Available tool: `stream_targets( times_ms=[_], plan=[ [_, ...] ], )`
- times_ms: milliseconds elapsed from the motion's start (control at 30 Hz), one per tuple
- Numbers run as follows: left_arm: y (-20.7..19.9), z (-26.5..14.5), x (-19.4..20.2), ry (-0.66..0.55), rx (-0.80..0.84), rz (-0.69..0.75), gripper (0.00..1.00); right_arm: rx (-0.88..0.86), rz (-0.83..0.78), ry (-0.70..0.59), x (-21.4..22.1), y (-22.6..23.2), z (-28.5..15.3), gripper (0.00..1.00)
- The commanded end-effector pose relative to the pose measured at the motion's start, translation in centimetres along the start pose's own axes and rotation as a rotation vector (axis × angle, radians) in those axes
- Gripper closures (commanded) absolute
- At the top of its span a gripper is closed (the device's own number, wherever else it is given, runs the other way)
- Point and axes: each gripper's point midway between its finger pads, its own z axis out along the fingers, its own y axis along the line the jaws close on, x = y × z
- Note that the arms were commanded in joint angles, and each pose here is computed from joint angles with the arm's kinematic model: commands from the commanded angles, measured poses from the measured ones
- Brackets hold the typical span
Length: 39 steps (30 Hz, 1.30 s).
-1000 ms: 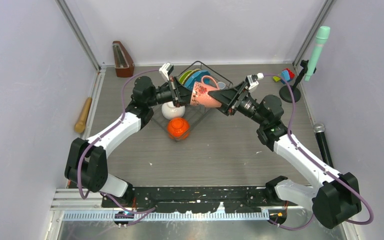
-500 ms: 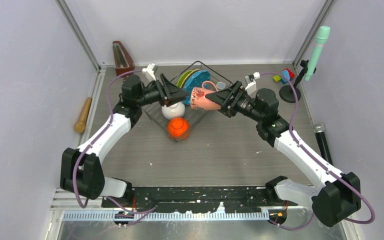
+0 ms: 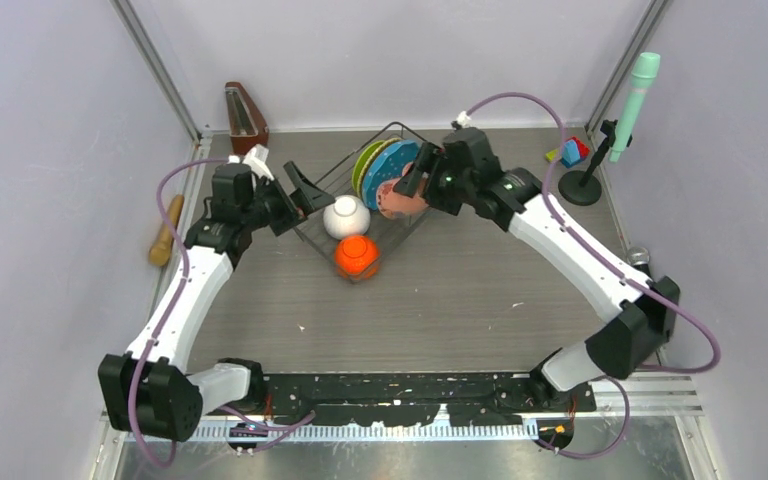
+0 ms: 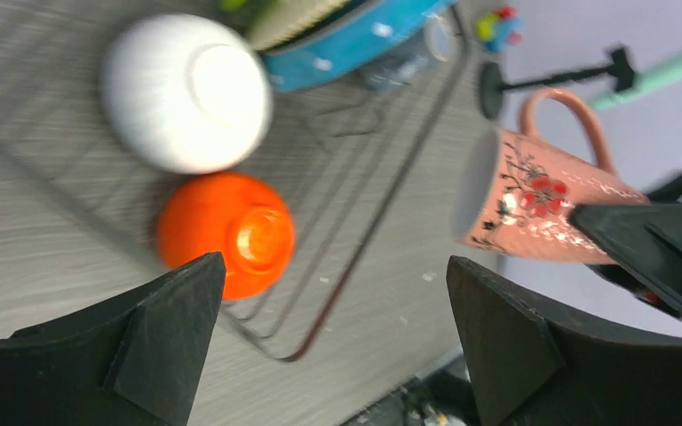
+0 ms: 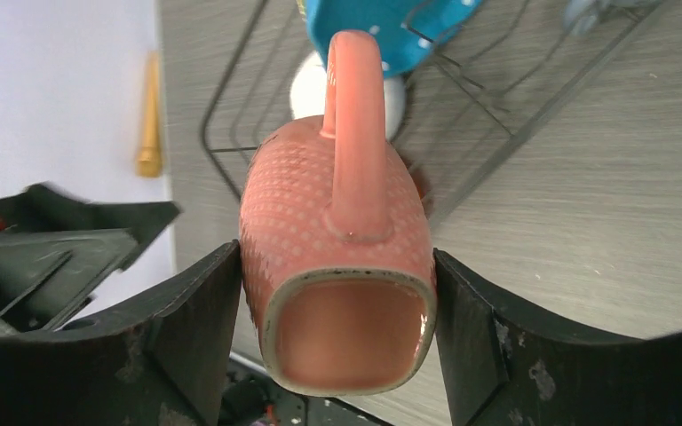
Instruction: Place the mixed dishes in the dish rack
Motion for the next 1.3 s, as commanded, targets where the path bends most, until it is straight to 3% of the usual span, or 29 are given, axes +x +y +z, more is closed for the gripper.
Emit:
stream_targets(
  times_ms=[0, 267, 667, 1000, 1267],
  plan=[
    [4.2, -3.1, -2.0, -0.134, -0.288, 0.080, 0.00, 0.251, -0.063, -0.108, -2.0, -1.1, -0.4, 1.00],
    [5.3, -4.1, -2.0, -0.167, -0.348, 0.081, 0.00, 0.554, 0.035, -0.152, -0.6, -1.8, 2.5, 1.00],
    [5.8, -4.1, -1.0, -0.144, -0.352, 0.062, 0.00, 0.598, 0.082, -0.132, 1.6, -1.2, 8.1, 1.00],
    [5.8, -3.9, -0.9, -0.136, -0.347, 0.061, 0.01, 0.686, 0.145, -0.174, 2.7, -3.1, 10.3, 1.00],
    [5.5, -3.2, -0.5, -0.116, -0.314, 0.049, 0.01, 0.715, 0.189, -0.128, 4.8, -4.8, 13.2, 1.00]
  ],
)
